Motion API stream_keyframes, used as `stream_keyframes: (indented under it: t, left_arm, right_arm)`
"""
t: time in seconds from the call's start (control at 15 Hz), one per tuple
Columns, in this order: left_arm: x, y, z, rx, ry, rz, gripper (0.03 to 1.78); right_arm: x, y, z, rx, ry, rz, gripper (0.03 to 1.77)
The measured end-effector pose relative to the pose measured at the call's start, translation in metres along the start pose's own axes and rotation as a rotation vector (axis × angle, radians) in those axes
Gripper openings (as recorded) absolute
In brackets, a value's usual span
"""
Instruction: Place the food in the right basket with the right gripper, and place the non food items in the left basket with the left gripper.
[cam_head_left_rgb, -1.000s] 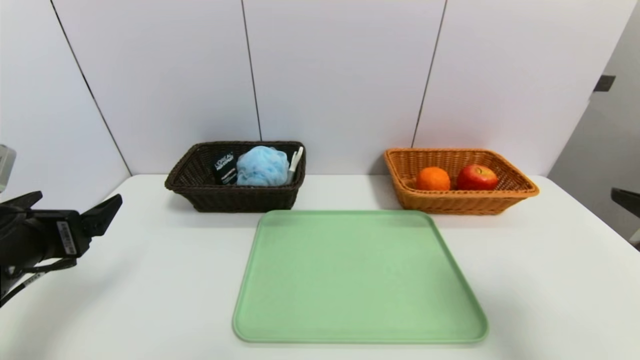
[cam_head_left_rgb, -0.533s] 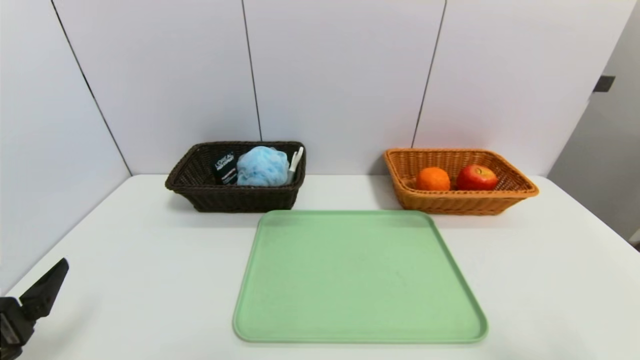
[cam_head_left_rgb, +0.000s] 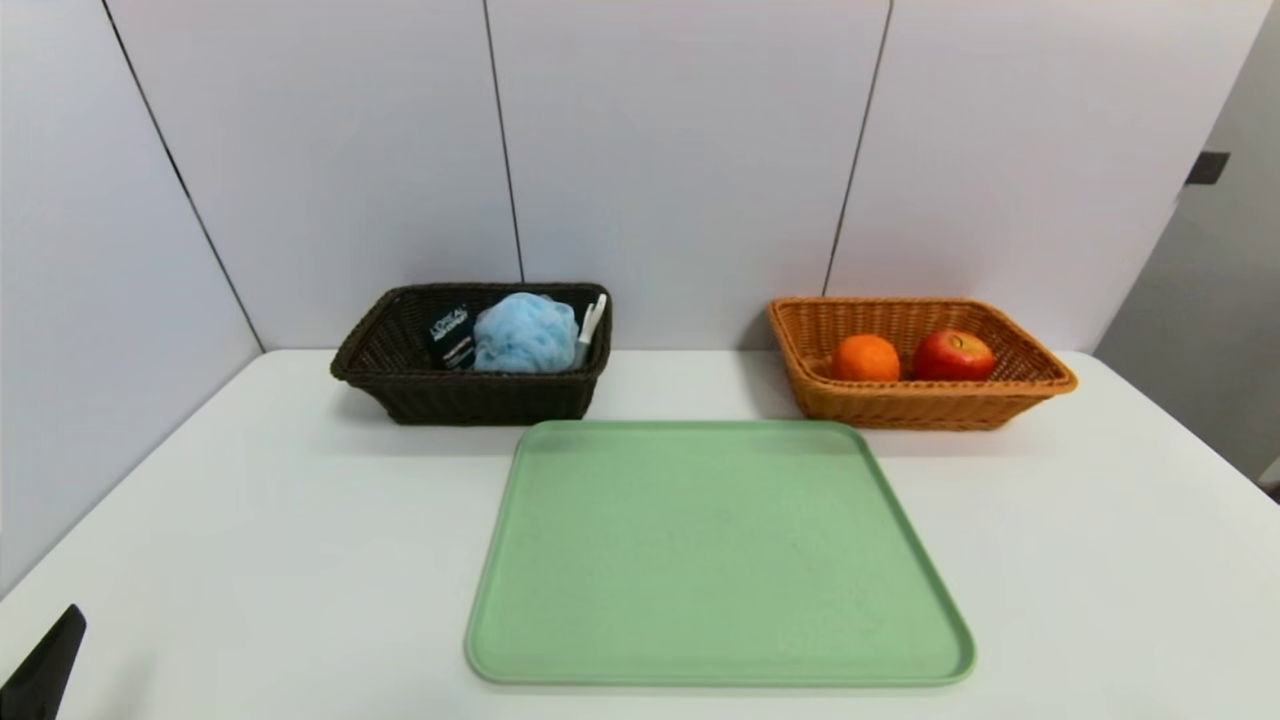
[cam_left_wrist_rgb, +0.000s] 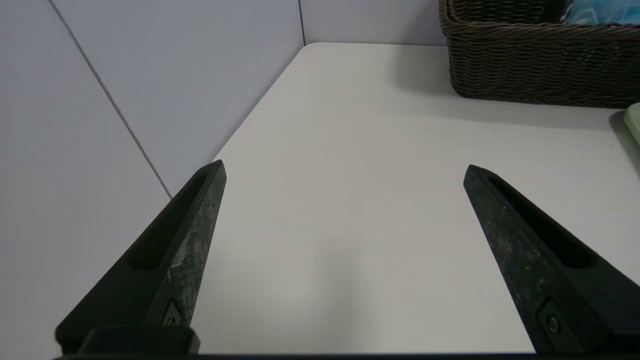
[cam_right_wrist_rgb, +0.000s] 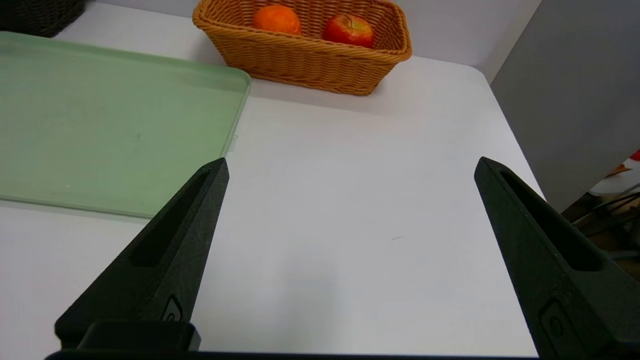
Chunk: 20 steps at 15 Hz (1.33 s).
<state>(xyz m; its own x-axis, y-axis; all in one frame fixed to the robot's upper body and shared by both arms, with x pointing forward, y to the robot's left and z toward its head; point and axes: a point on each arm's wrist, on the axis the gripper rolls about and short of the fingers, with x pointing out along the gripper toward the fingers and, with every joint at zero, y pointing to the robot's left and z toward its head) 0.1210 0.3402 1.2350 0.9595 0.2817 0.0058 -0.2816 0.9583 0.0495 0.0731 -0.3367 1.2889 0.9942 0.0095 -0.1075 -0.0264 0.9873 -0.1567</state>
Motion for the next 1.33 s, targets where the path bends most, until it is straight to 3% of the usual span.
stream_keyframes:
  t: [0.47,0.73,0.87,1.2,1.33]
  left_arm:
    - [-0.035,0.006,-0.022,0.003,-0.023,-0.054,1.69]
    - [-0.047,0.008,-0.028,0.046,-0.149,-0.128,1.69]
    - [-0.052,0.009,-0.024,0.063,-0.253,-0.139,1.69]
    - [-0.063,0.012,-0.005,0.056,-0.497,-0.170,1.69]
    - [-0.064,0.011,-0.002,0.096,-0.534,-0.196,1.69]
  right_arm:
    - [-0.030,0.007,-0.038,0.001,-0.040,-0.002,1.70]
    - [-0.034,0.008,-0.045,-0.007,-0.177,-0.026,1.70]
    - [-0.032,0.007,-0.042,-0.014,-0.275,-0.044,1.70]
    - [-0.038,0.004,-0.021,-0.024,-0.601,-0.096,1.70]
    - [-0.039,0.004,-0.020,-0.026,-0.615,-0.097,1.70]
